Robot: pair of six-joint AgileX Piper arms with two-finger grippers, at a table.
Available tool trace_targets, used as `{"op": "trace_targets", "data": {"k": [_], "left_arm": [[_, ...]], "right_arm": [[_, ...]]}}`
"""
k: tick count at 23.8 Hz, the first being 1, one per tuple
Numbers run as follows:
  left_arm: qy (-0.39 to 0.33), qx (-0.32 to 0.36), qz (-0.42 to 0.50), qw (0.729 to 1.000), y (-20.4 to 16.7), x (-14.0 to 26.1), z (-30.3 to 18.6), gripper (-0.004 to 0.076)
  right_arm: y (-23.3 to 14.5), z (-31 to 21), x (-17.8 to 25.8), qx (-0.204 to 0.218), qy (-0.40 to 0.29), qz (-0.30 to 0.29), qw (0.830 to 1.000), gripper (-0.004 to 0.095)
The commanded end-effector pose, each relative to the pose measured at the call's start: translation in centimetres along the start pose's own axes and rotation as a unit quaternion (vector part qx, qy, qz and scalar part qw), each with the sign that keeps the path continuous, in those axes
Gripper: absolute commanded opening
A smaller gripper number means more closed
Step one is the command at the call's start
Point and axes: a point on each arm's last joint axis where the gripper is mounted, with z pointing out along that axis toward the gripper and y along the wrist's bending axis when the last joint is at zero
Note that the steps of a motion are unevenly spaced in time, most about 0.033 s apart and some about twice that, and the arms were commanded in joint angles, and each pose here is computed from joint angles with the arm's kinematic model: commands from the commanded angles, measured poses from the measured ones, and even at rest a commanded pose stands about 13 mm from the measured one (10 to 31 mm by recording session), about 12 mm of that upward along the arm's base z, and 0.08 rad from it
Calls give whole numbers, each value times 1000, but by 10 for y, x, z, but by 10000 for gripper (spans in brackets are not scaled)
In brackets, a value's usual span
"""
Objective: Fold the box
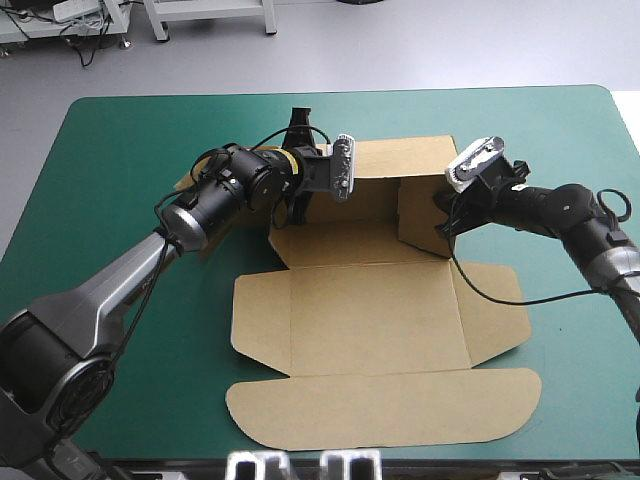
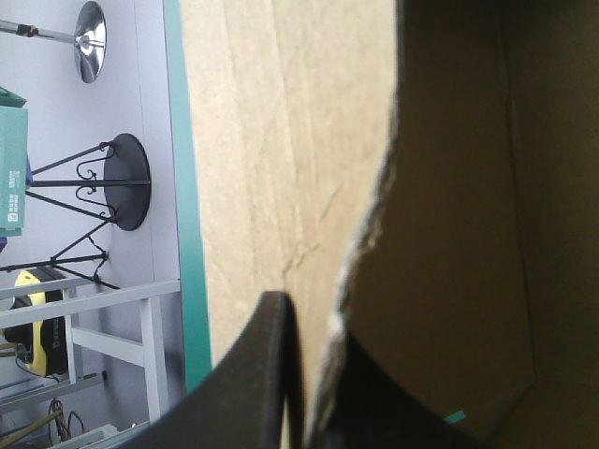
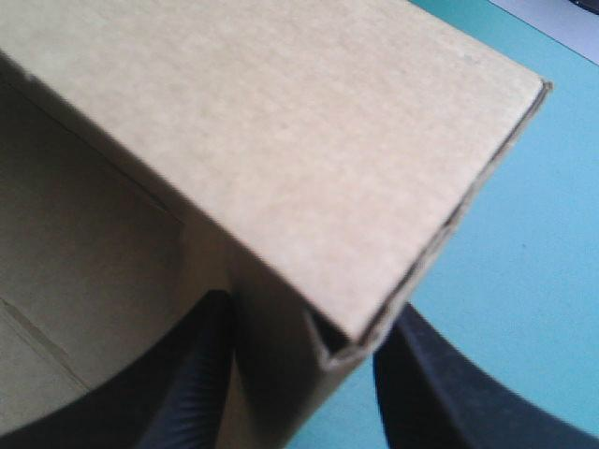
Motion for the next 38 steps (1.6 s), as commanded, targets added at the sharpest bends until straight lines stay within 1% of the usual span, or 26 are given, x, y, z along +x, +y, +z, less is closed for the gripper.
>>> {"op": "trace_targets", "data": {"k": [1, 4, 6, 7, 8, 9, 10, 11, 12, 13, 15, 16, 19, 22, 24, 26, 27, 28, 29, 30, 31, 32, 34, 36, 38], "left_arm": [[-27, 78, -66, 994, -21, -16, 1, -9], [-31, 69, -67, 995, -19, -17, 1, -8], [-32, 68, -67, 995, -19, -17, 1, -5], [-32, 69, -72, 994, -19, -18, -1, 34], [-34, 70, -75, 994, -20, -20, -1, 71], [-36, 76, -73, 994, -21, -24, -4, 181], [-35, 80, -72, 994, -21, -25, -4, 233], [-38, 88, -69, 993, -22, -30, -7, 374], [-40, 90, -66, 993, -22, -33, -9, 430], [-43, 92, -61, 993, -23, -37, -12, 543], [-39, 105, -54, 992, -26, -43, -18, 603], [-40, 118, -53, 991, -30, -49, -23, 603], [-58, 113, -42, 991, -29, -62, -43, 602], [-95, 76, -35, 992, -19, -75, -78, 601], [-106, 60, -35, 992, -14, -78, -91, 599], [-112, 50, -35, 992, -10, -78, -100, 571], [-115, 44, -35, 992, -8, -78, -104, 532], [-116, 38, -34, 992, -6, -78, -108, 472], [-112, 27, -28, 993, -3, -76, -113, 284], [-108, 19, -29, 994, -1, -75, -115, 190], [-103, 11, -35, 994, 1, -73, -115, 67], [-100, 4, -43, 994, 3, -71, -115, -5], [-92, -5, -60, 994, 9, -62, -114, 11], [-80, -12, -88, 993, 15, -49, -111, 11], [-62, -26, -128, 990, 25, -30, -109, 11]], "right_arm": [[6, -13, -15, -20, -25, -9, 999, 252], [8, -13, -14, -30, -21, -10, 999, 106], [8, -13, -14, -30, -21, -10, 999, 8], [7, -13, -14, -29, -23, -6, 999, -17], [7, -13, -15, -29, -26, -2, 999, -17], [6, -13, -15, -24, -27, 1, 999, -18], [6, -13, -15, -23, -27, 2, 999, -18], [5, -13, -16, -14, -30, 7, 999, -18], [4, -13, -16, -10, -31, 8, 999, -18], [2, -13, -16, 0, -34, 11, 999, -17], [0, -13, -17, 11, -37, 19, 999, -17], [-1, -13, -17, 14, -36, 20, 999, -18], [-1, -13, -16, 18, -35, 19, 999, -17], [-2, -13, -17, 23, -37, 22, 999, -17], [-3, -13, -17, 25, -38, 22, 999, -17], [-3, -13, -17, 26, -38, 22, 999, -18], [-3, -13, -17, 27, -39, 22, 999, -18], [-3, -13, -17, 28, -39, 22, 999, -18], [-4, -13, -17, 30, -39, 22, 999, -18], [-4, -13, -18, 30, -40, 21, 999, -17], [-4, -14, -19, 32, -40, 21, 998, -17], [-5, -14, -20, 35, -38, 21, 998, -17], [-8, -17, -23, 41, -30, 20, 999, -17], [-11, -21, -27, 50, -14, 21, 998, -17], [-13, -26, -31, 50, 9, 23, 998, -18]]}}
